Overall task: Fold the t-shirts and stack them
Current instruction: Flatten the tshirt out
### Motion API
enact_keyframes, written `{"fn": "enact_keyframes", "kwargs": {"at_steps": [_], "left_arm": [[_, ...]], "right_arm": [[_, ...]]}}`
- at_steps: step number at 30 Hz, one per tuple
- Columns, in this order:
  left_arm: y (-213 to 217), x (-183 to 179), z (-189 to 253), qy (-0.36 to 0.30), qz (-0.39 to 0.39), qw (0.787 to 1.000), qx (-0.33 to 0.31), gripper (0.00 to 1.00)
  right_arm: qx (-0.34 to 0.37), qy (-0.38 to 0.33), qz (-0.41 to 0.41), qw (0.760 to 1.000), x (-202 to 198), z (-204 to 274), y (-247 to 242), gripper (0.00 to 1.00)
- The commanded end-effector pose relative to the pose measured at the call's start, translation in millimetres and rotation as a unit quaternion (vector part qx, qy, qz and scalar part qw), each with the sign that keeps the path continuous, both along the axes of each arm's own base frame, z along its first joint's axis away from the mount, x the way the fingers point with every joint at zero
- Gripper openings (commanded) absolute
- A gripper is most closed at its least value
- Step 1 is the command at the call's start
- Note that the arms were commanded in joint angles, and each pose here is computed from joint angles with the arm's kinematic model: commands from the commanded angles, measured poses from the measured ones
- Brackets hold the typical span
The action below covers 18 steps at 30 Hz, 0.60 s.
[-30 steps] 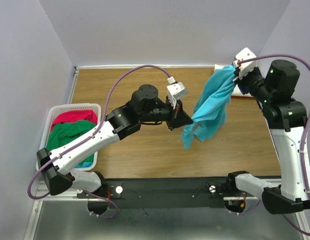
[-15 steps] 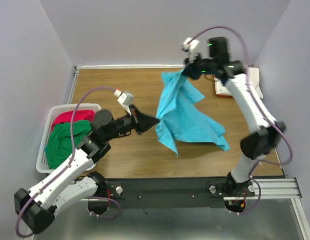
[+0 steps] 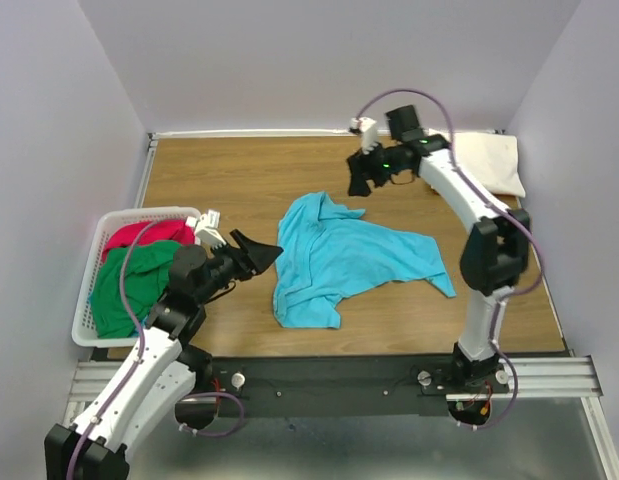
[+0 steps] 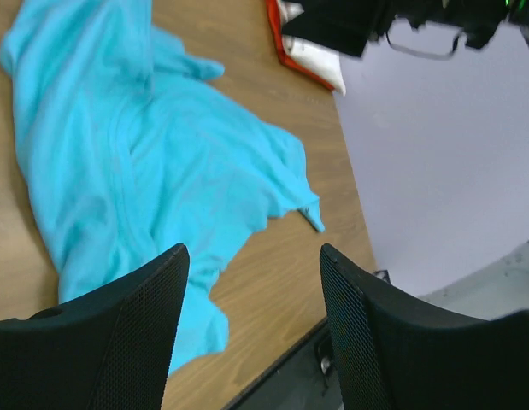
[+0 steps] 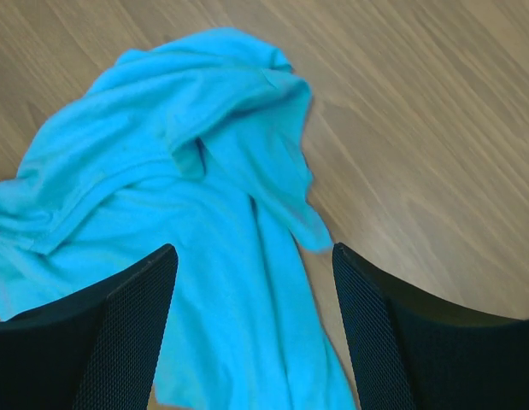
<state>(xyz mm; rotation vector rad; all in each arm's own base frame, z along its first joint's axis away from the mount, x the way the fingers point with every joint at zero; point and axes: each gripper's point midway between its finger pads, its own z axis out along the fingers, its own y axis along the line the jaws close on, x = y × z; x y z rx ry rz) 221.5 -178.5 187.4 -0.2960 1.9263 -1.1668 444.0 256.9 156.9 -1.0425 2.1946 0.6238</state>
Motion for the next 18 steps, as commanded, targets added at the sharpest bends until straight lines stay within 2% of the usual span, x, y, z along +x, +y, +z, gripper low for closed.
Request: {"fn": "enact_keyframes", "kwargs": {"at_steps": [1, 2, 5, 9, 10, 12, 14, 15, 17, 18], "left_arm": [[5, 18, -1, -0.025, -0.006, 0.996, 0.089, 0.70], [-1, 27, 2, -0.037, -0.023, 0.994, 0.100, 0.70], [-17, 36, -5, -0.058, -0.097, 0.982, 0.149, 0.70], [-43, 88, -15, -0.041, -0.145, 0.964, 0.217, 0.67], [-51, 108, 2, -0.065, -0.135, 0.960, 0.236, 0.66], [-59, 126, -31, -0.018, -0.144, 0.950, 0.276, 0.65], [-65, 153, -25, -0.020, -0.122, 0.942, 0.311, 0.63], [-67, 154, -56, 0.014, -0.135, 0.929, 0.343, 0.63], [-67, 170, -63, 0.025, -0.120, 0.918, 0.377, 0.63], [-70, 173, -80, 0.037, -0.128, 0.909, 0.394, 0.62]], "right_arm": [[0.026, 0.003, -0.001, 1.000, -25, 16, -44, 0.80], [0.021, 0.027, 0.008, 0.999, -40, -3, -52, 0.80], [0.020, 0.030, -0.006, 0.999, -55, -4, -76, 0.80], [0.026, 0.063, -0.043, 0.997, -73, -22, -113, 0.79], [0.028, 0.065, -0.061, 0.996, -73, -24, -127, 0.77], [0.025, 0.085, -0.089, 0.992, -81, -38, -149, 0.76], [0.015, 0.091, -0.105, 0.990, -89, -46, -161, 0.71], [0.007, 0.091, -0.116, 0.989, -92, -49, -168, 0.70], [-0.028, 0.097, -0.148, 0.984, -101, -66, -191, 0.69], [-0.042, 0.098, -0.159, 0.982, -103, -71, -200, 0.69]]}}
